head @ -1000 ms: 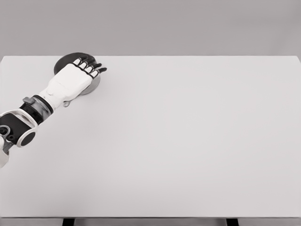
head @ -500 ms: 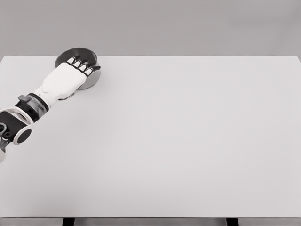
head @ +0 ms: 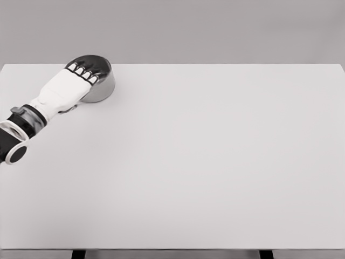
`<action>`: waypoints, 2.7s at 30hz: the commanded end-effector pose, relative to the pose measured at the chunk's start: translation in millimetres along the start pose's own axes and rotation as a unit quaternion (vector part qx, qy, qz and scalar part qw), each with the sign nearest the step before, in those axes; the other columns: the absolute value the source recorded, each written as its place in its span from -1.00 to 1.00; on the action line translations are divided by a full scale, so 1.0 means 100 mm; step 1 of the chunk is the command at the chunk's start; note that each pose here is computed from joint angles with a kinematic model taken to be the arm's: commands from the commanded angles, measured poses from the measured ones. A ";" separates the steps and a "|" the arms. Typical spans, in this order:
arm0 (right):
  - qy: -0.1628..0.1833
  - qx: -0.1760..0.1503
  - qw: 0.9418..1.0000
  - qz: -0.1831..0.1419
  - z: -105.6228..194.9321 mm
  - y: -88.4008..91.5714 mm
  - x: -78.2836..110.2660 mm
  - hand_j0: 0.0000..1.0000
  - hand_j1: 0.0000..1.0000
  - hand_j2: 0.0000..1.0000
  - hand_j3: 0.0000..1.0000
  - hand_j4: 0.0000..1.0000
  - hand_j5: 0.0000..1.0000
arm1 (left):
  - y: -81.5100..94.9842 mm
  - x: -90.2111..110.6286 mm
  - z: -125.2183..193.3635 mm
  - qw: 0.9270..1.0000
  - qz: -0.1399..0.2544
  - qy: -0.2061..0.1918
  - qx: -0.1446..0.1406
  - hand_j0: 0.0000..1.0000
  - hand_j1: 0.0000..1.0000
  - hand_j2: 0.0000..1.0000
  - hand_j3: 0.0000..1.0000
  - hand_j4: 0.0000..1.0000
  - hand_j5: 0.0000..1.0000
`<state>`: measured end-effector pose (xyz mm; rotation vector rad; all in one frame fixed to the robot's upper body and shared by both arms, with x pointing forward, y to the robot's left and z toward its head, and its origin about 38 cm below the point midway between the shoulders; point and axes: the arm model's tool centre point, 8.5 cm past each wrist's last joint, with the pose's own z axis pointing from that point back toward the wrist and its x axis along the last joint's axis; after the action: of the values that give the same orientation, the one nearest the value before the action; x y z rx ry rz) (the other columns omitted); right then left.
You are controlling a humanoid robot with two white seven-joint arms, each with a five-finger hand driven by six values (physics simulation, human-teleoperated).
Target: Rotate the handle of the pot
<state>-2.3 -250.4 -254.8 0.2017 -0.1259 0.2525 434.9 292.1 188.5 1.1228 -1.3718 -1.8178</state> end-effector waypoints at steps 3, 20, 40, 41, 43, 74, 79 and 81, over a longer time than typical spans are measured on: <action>0.000 0.000 1.000 0.000 0.00 0.00 0.00 1.00 1.00 1.00 1.00 1.00 1.00 | -0.03 -0.06 0.02 1.000 -0.003 0.006 -0.006 1.00 1.00 1.00 1.00 1.00 1.00; 0.000 0.000 1.000 0.000 0.00 0.00 0.00 1.00 1.00 1.00 1.00 1.00 1.00 | -0.22 -0.21 -0.02 0.999 0.017 0.017 -0.025 1.00 1.00 1.00 1.00 1.00 1.00; 0.000 0.000 1.000 0.000 0.00 0.00 0.00 1.00 1.00 1.00 1.00 1.00 1.00 | -0.27 -0.67 0.11 0.998 0.024 0.057 -0.033 1.00 1.00 1.00 1.00 1.00 1.00; 0.000 0.000 1.000 0.000 0.00 0.00 0.00 1.00 1.00 1.00 1.00 1.00 1.00 | -0.27 -0.70 0.12 0.997 0.024 0.061 -0.035 1.00 1.00 1.00 1.00 1.00 1.00; 0.000 0.001 1.000 0.000 0.00 0.00 0.00 1.00 1.00 1.00 1.00 1.00 1.00 | -0.27 -0.73 0.13 0.997 0.021 0.064 -0.037 1.00 1.00 1.00 1.00 1.00 1.00; 0.000 0.000 1.000 0.000 0.00 0.00 0.00 1.00 1.00 1.00 1.00 1.00 1.00 | -0.26 -1.23 0.18 0.989 -0.030 0.127 -0.063 1.00 1.00 1.00 1.00 1.00 1.00; 0.000 0.000 1.000 0.000 0.00 0.00 0.00 1.00 1.00 1.00 1.00 1.00 1.00 | -0.31 -1.33 0.20 0.987 -0.033 0.141 -0.073 1.00 1.00 1.00 1.00 1.00 1.00; 0.000 0.000 1.000 0.000 0.00 0.00 0.00 1.00 1.00 1.00 1.00 1.00 1.00 | -0.33 -1.35 0.20 0.986 -0.033 0.144 -0.076 1.00 1.00 1.00 1.00 1.00 1.00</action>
<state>-2.4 -250.4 -254.8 0.2017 -0.1259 0.2526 483.6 419.5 204.6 1.3136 -1.0488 -1.6922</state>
